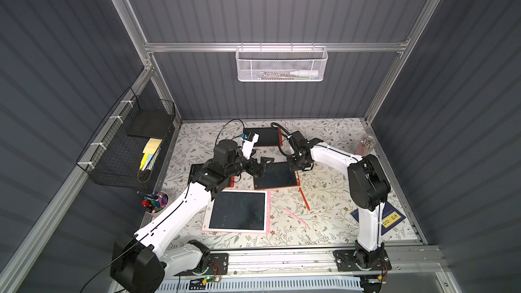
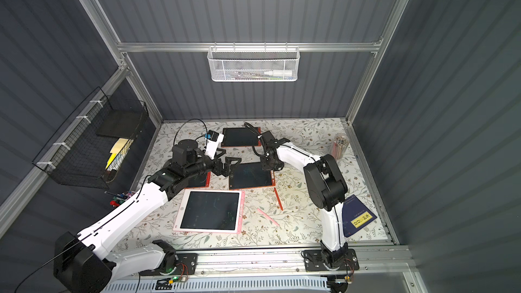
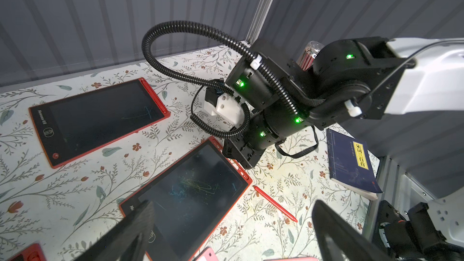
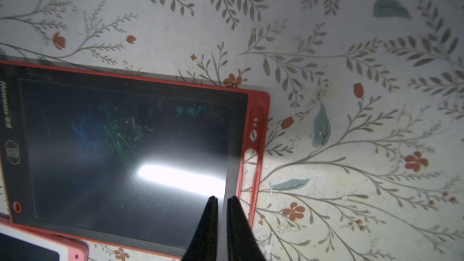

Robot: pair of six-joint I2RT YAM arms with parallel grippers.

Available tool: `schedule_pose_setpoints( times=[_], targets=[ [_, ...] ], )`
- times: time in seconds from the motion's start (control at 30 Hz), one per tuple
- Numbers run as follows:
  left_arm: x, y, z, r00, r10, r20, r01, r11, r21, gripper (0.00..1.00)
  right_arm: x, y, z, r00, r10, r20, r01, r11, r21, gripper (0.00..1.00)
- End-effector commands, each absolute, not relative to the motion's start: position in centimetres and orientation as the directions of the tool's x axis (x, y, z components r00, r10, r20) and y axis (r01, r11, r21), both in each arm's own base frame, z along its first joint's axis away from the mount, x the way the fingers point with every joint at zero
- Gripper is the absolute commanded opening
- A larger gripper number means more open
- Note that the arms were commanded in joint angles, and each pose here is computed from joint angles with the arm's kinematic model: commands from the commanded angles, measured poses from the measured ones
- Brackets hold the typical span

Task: Place the stylus back onto the writing tablet
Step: Pick up the stylus from the center of the board.

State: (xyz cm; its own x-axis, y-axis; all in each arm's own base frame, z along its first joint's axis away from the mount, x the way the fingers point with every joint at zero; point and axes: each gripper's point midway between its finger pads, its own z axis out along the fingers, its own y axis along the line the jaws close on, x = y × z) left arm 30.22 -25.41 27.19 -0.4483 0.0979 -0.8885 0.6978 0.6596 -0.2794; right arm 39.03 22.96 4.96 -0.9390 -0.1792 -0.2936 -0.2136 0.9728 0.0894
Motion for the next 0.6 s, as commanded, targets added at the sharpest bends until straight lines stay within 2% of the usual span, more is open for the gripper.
schedule_pose_setpoints(
  times=[0.0,0.27,0.57],
  targets=[
    [29.8,-25.6,27.9,-0.426,0.087,-0.9,0.718,0.638,-0.279,0.99,37.8,22.1,5.5,-0.946,-0.187,-0.266,-0.214,0.974,0.076,0.15],
    [29.3,-25.9,28.1,-0.406,0.092,-0.909,0.745,0.609,-0.271,0.99,32.0,20.0,5.4,-0.958,-0.2,-0.206,-0.225,0.968,0.107,0.21],
    [28.3,-26.0,26.9,-0.449,0.125,-0.885,0.751,0.589,-0.298,0.99,27.9,19.0,4.5,-0.96,-0.216,-0.179,-0.231,0.97,0.07,0.25]
  ],
)
